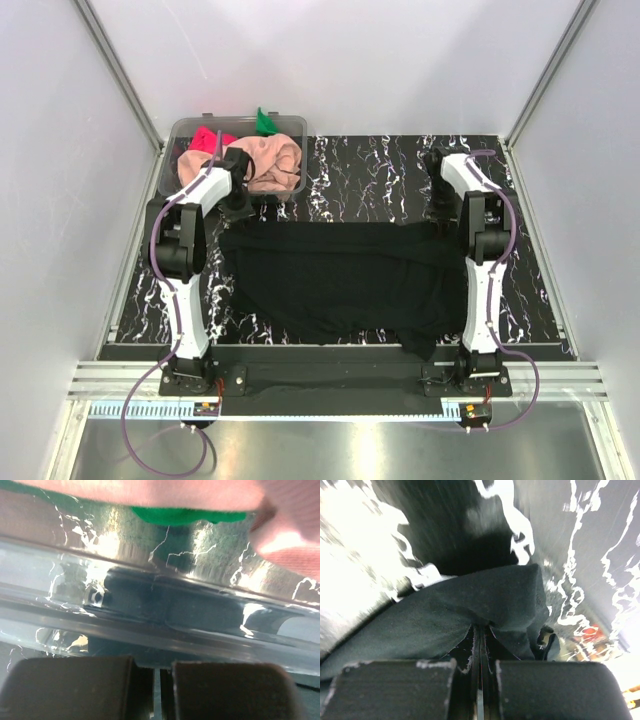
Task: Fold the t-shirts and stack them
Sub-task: Fold the tshirt
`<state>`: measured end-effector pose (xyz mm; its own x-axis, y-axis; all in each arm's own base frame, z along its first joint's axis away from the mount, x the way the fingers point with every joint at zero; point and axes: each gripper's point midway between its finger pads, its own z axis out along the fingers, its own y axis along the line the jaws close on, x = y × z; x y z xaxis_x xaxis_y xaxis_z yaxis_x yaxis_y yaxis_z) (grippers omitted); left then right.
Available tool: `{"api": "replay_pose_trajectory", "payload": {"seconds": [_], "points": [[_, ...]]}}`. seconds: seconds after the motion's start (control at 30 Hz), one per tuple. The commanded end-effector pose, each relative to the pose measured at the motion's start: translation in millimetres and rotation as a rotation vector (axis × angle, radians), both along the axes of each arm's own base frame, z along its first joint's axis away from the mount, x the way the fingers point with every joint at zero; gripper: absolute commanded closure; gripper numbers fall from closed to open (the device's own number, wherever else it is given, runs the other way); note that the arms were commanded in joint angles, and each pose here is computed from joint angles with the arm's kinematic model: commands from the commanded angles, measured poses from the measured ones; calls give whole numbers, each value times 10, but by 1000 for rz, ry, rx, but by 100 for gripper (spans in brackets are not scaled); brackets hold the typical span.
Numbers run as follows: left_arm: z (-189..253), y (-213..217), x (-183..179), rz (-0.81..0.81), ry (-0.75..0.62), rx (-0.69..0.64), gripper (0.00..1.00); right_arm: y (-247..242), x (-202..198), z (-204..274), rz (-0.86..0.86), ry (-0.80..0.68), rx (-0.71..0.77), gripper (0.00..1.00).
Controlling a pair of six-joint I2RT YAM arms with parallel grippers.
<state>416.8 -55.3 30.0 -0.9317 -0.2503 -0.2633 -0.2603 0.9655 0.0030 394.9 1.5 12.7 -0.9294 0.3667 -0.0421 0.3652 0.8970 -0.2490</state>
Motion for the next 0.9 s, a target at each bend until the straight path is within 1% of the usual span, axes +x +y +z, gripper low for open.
{"api": "replay_pose_trajectory", "payload": {"seconds": [0.0, 0.03, 0.23, 0.27, 0.3, 0.37, 0.4, 0.43, 0.47, 0.6, 0.77, 0.87], "points": [[197, 13, 206, 7, -74, 15, 100, -122, 394, -211, 6, -86, -111, 100], [194, 14, 214, 9, -73, 16, 100, -112, 392, -240, 10, -71, -114, 100], [260, 7, 331, 18, -90, 22, 100, -46, 641, -177, 9, -121, -105, 100], [276, 5, 340, 18, -88, 22, 100, -32, 742, -162, 8, -140, -100, 100], [288, 5, 364, 19, -92, 23, 100, -32, 736, -156, 6, -126, -102, 100], [314, 6, 429, 20, -96, 28, 100, -18, 865, -134, 6, -149, -98, 100], [329, 5, 456, 21, -97, 29, 100, -20, 869, -114, 6, -144, -100, 100], [334, 6, 474, 21, -96, 31, 100, -17, 885, -175, 10, -135, -99, 100], [342, -2, 523, 23, -99, 30, 100, -6, 978, -108, 6, -169, -95, 100], [334, -17, 612, 21, -99, 29, 100, 11, 1023, -133, 0, -175, -84, 100], [313, -10, 603, 22, -90, 33, 100, 1, 991, -149, -1, -164, -89, 100], [305, -43, 565, 9, -80, 14, 100, 63, 968, -100, 4, -161, -51, 100]]}}
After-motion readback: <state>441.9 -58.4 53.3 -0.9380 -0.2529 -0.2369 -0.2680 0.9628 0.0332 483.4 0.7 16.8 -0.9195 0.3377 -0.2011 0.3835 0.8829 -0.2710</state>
